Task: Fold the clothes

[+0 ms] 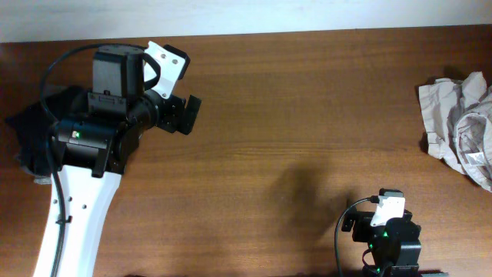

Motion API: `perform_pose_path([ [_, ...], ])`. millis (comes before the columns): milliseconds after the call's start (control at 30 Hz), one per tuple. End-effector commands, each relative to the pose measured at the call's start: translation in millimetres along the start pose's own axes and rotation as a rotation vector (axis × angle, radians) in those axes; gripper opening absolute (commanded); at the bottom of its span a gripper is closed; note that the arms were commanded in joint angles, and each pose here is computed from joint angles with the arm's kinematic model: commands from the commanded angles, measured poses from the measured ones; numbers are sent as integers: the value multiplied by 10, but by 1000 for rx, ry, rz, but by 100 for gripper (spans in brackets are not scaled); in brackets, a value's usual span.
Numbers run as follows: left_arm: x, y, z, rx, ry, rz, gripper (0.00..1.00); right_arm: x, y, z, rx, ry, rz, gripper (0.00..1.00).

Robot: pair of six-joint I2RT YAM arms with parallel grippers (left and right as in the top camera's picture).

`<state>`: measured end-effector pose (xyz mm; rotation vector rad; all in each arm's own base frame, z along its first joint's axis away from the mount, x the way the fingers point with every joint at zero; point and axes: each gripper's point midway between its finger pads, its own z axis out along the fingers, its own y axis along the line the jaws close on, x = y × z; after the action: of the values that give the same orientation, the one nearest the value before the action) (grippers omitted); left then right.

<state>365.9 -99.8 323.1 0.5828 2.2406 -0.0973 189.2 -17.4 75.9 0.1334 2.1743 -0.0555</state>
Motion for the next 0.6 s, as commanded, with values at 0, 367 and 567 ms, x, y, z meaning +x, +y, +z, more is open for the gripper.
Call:
perform_pose_path([
  [0,43,35,21,-24,19,18,99,18,-5,16,0,-1,11,99],
  [367,502,262,-399,-228,55,17,99,18,-5,16,0,-1,11,99],
  [567,728,374,-362,-261,-133,-42,99,18,-5,16,0,-1,11,99],
])
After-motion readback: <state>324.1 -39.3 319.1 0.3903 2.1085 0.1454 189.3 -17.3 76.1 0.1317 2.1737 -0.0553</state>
